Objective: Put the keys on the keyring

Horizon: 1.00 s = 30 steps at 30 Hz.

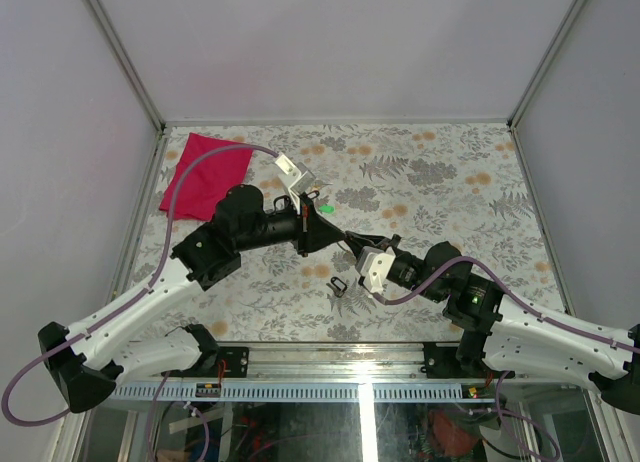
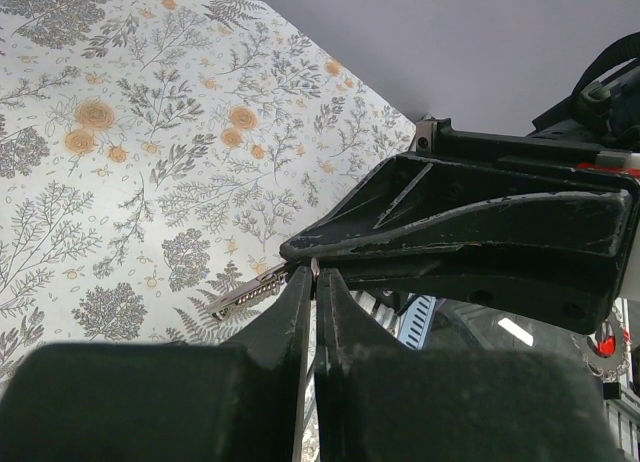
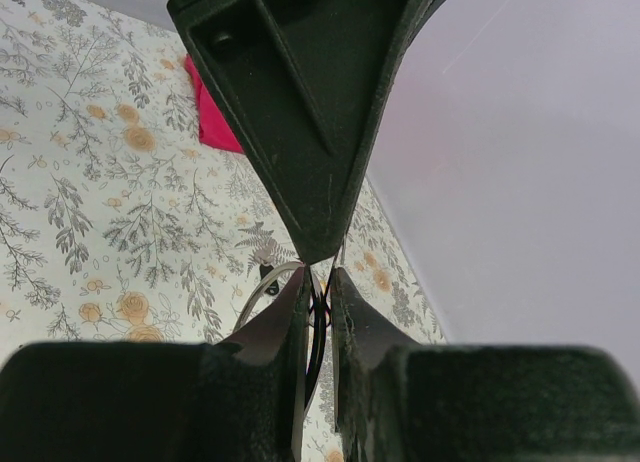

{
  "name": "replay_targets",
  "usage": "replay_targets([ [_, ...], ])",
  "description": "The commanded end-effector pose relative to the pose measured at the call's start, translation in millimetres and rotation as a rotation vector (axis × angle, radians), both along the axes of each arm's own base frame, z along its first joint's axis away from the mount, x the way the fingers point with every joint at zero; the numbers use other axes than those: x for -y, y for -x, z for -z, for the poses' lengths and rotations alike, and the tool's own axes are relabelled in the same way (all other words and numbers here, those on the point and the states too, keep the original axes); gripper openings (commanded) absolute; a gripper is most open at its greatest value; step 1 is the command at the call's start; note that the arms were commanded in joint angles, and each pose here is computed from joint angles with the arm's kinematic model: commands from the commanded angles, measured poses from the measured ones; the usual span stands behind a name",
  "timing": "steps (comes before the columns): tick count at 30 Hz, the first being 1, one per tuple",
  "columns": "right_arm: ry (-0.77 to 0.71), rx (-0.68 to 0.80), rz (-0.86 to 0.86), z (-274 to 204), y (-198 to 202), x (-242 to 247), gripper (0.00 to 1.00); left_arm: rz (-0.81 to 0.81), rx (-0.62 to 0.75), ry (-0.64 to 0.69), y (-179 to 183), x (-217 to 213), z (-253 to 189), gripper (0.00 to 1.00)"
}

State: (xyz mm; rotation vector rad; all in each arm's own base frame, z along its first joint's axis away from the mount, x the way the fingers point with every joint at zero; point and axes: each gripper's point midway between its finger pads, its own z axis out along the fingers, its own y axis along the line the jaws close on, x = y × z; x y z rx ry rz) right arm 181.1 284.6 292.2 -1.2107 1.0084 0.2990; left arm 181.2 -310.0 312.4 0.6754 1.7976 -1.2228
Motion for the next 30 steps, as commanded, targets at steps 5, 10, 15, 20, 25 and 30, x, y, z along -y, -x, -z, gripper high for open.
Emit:
replay_targets([
  [5, -0.124, 0.050, -0.043, -42, 9, -3, 0.01, -0.029, 0.054, 0.062, -2, -1, -25, 0.00],
  [10, -0.135, 0.052, -0.033, -42, 8, 1, 0.13, -0.035, 0.055, 0.071, -3, -2, -28, 0.00],
  [15, -0.136, 0.051, -0.023, -40, 8, 3, 0.24, -0.033, 0.059, 0.087, -1, -2, -32, 0.00],
  [20, -0.132, 0.045, -0.013, -35, 6, 5, 0.29, -0.031, 0.062, 0.091, 0, -3, -34, 0.00],
  [25, -0.131, 0.039, -0.012, -33, 6, 4, 0.30, -0.033, 0.061, 0.093, 0, -3, -35, 0.00],
  [30, -0.131, 0.038, -0.017, -32, 6, 1, 0.30, -0.031, 0.061, 0.094, 0, -3, -35, 0.00],
])
